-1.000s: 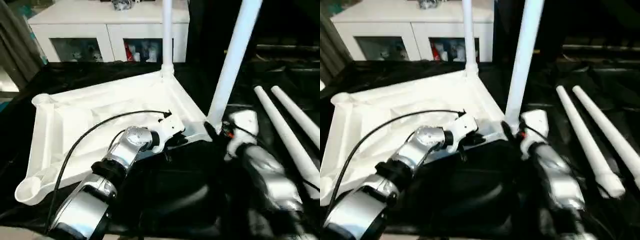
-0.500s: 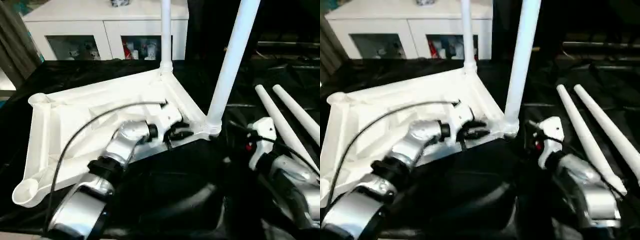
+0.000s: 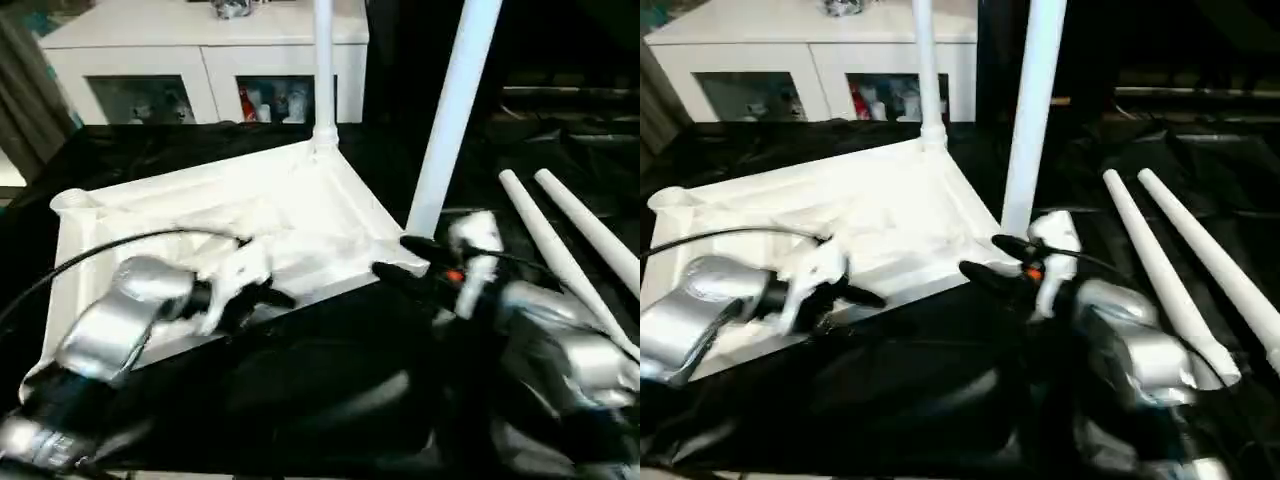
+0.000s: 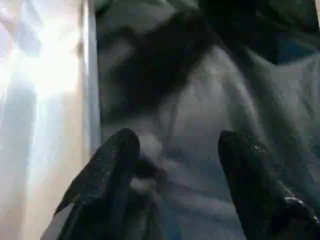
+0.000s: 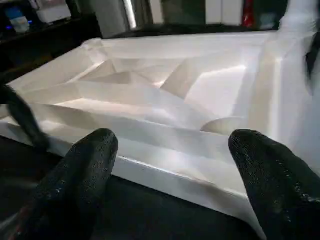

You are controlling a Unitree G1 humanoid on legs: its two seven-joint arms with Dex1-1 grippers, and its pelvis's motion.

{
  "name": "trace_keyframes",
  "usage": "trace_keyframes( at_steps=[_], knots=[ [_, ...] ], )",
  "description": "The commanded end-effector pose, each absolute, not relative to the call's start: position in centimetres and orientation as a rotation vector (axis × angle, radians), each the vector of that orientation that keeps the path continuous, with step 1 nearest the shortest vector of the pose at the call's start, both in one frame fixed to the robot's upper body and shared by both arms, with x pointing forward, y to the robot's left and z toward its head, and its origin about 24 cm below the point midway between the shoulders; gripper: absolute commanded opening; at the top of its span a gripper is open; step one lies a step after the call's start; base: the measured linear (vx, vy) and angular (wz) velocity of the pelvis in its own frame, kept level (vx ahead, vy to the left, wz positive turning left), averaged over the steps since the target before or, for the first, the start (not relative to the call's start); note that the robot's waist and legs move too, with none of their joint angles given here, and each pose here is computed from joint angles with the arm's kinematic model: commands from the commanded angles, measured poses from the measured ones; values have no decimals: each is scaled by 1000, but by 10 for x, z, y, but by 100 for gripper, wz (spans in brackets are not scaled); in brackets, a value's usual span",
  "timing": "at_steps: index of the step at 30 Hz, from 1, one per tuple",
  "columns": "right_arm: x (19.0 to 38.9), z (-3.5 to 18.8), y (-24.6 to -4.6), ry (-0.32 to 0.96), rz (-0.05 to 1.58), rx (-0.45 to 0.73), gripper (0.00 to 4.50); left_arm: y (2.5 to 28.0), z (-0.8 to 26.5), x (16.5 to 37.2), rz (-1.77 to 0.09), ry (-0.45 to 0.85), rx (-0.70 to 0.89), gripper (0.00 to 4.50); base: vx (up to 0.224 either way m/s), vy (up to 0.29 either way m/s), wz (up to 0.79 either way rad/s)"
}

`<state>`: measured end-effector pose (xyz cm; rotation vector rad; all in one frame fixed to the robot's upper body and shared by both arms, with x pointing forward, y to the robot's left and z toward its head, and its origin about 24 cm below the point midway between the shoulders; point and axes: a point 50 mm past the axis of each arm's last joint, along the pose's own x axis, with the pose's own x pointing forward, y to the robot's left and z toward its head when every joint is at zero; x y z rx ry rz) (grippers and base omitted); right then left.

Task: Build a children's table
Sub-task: Rotate table base

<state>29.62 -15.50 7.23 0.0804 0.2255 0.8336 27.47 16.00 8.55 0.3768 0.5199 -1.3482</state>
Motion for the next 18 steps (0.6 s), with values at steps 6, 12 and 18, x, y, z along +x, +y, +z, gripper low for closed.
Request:
trace_keyframes(
  at_steps=[6,12,18],
  knots=[
    [324,67,-132,194,689,155,397,162,84,264,-1289,578,445,366,0,0,0],
    [345,67,-138,154,446,317,397,170,75,256,-1229,637,487,404,0,0,0],
    [353,67,-153,138,328,318,397,175,71,262,-1141,624,531,447,0,0,0]
  ],
)
